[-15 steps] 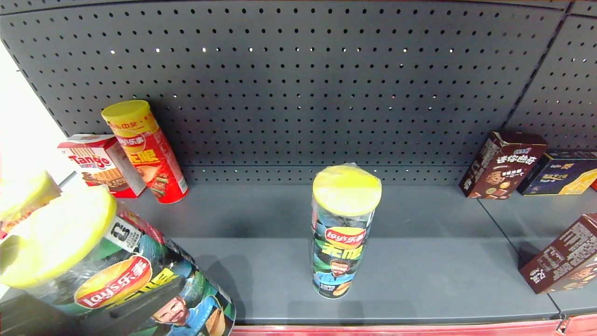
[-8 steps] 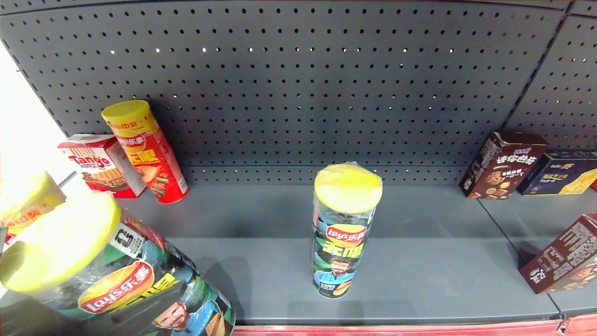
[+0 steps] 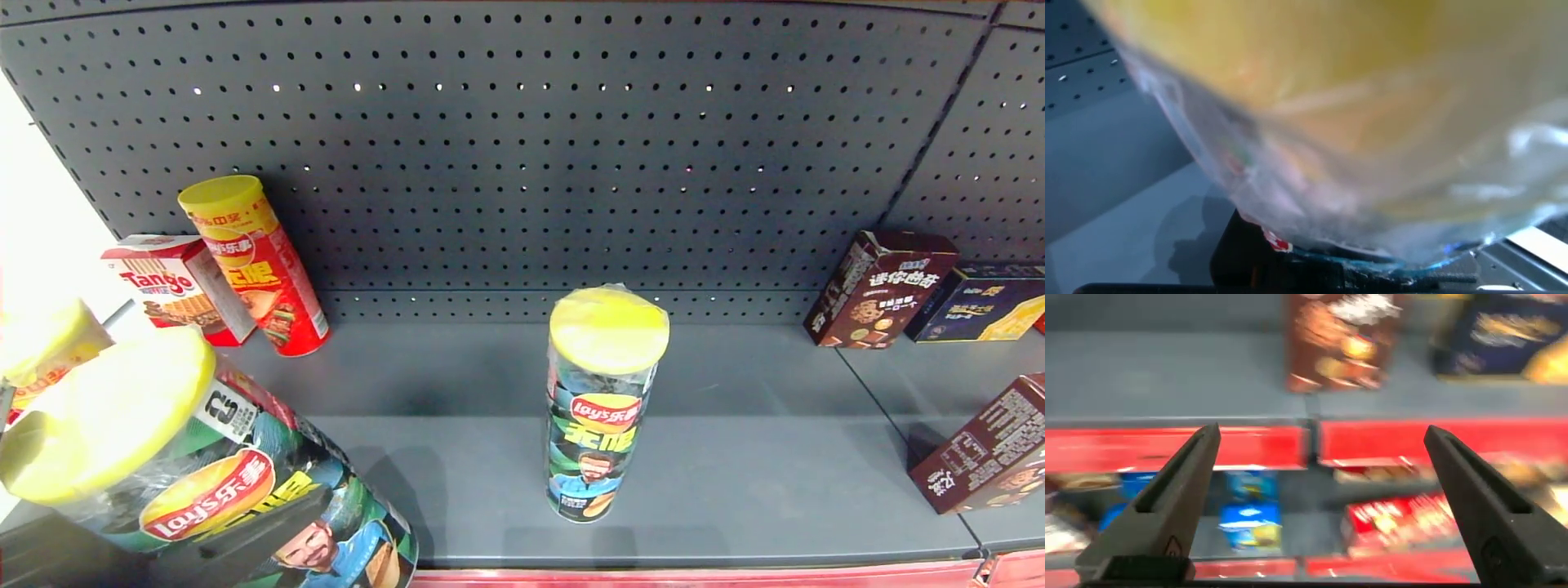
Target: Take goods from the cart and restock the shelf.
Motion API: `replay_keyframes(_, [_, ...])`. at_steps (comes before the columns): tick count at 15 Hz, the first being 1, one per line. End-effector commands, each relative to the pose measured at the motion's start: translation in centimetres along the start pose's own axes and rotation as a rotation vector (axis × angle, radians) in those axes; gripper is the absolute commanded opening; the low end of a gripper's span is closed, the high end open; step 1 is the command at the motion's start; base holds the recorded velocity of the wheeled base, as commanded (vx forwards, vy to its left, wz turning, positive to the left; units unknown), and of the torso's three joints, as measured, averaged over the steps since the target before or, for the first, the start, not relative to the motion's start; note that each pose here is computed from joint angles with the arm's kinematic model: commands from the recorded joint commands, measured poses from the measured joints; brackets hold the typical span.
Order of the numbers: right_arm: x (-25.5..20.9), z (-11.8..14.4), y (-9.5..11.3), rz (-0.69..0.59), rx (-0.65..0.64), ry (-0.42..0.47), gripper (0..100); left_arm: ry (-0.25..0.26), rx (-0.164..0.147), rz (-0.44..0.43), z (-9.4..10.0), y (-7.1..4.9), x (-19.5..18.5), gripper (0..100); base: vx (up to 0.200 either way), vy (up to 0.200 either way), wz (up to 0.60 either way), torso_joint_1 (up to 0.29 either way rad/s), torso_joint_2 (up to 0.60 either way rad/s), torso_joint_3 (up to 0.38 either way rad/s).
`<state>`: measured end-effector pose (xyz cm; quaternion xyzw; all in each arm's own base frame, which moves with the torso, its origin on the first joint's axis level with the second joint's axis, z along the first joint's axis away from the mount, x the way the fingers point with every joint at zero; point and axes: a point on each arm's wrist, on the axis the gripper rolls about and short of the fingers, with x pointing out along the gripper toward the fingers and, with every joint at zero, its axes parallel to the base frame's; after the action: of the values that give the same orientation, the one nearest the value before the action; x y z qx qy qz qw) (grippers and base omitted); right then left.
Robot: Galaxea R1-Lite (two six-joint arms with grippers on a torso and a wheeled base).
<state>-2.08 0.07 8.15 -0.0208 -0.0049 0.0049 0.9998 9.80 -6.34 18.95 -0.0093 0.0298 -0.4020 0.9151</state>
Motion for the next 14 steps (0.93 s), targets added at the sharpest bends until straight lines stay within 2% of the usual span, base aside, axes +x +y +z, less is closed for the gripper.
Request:
replay_keyframes(1, [-0.2, -0.6, 0.2, 0.052, -0.030, 0.007, 100, 0.005, -0.001, -0.017, 0.1, -0.1, 0.2, 0, 0.000, 0.000, 0.00, 0.000, 0.00, 0.000])
replay_keyframes(4, [-0.2, -0.6, 0.0, 0.003, 0.034, 0.011, 100, 0.011, -0.002, -0.030, 0.2, -0.1, 0.5, 0, 0.000, 0.000, 0.00, 0.000, 0.00, 0.000])
replay_keyframes(6, [-0.2, -0.6, 0.0, -0.001, 0.037, 0.011, 100, -0.008, 0.002, -0.032, 1.3, 0.1, 1.3, 0, 0.000, 0.000, 0.00, 0.000, 0.00, 0.000])
replay_keyframes(10, [-0.2, -0.6, 0.0, -0.001, 0.037, 0.011, 100, 0.003, 0.000, -0.118, 3.1, 1.1, 4.8, 0, 0.000, 0.000, 0.00, 0.000, 0.00, 0.000])
replay_keyframes(11, [-0.2, -0.6, 0.0, -0.001, 0.037, 0.011, 100, 0.005, 0.000, -0.112, 3.5, 1.4, 5.6, 0, 0.000, 0.000, 0.00, 0.000, 0.00, 0.000])
replay_keyframes(13, [-0.2, -0.6, 0.0, -0.001, 0.037, 0.011, 100, 0.025, 0.046, -0.089, 3.6, 2.4, 7.3, 0, 0.000, 0.000, 0.00, 0.000, 0.00, 0.000])
replay_keyframes(14, [-0.2, -0.6, 0.0, -0.001, 0.037, 0.011, 100, 0.028, 0.057, -0.080, 3.6, 2.7, 7.6, 0, 0.000, 0.000, 0.00, 0.000, 0.00, 0.000])
